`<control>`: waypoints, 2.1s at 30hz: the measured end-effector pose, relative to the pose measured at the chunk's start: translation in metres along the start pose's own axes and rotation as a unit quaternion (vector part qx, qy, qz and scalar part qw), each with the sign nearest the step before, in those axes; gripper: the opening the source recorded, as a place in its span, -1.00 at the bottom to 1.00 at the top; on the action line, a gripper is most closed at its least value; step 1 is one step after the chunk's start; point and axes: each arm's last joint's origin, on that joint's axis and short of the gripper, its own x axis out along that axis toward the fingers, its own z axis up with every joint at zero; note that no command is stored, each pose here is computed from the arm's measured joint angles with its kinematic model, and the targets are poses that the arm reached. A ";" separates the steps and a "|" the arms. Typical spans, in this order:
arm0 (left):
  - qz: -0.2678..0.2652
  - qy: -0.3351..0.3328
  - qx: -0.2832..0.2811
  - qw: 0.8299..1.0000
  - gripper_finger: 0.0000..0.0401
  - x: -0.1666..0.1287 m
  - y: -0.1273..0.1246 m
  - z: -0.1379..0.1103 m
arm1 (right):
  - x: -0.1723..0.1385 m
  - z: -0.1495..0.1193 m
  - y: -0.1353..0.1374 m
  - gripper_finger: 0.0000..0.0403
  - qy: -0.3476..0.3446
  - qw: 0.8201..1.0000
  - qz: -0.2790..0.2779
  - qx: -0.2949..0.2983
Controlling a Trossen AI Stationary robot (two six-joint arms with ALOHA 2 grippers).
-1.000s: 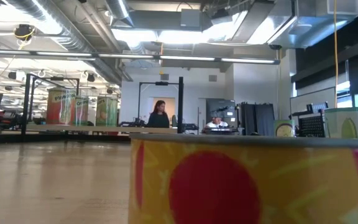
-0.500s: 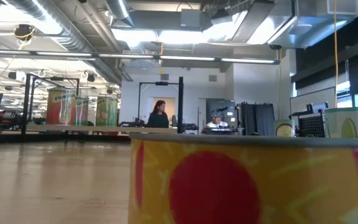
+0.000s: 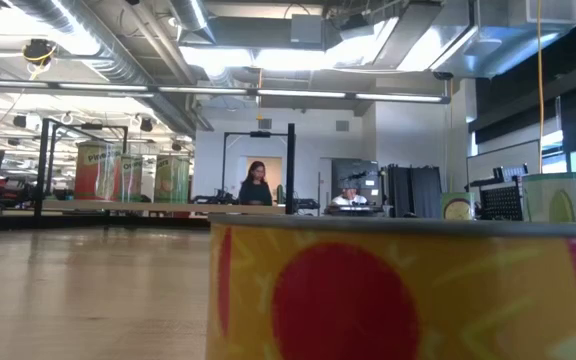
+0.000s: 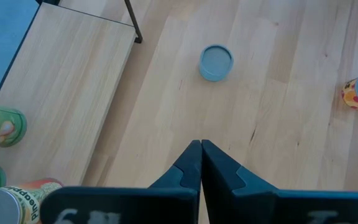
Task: Pick and place cans onto a shelf
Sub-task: Put the canned pears can on the shelf
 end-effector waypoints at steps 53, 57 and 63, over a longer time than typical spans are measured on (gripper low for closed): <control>0.000 0.000 0.000 1.000 -1.00 0.000 0.000 0.000 | -0.011 0.047 0.000 -0.99 -0.125 0.979 -0.106 0.118; 0.000 0.000 0.003 1.000 -1.00 0.000 0.000 0.000 | -0.029 0.054 -0.006 -0.99 -0.127 0.977 -0.129 0.112; 0.000 0.000 0.004 1.000 -1.00 0.000 0.000 0.000 | -0.058 0.070 -0.020 -1.00 -0.155 0.972 -0.139 0.107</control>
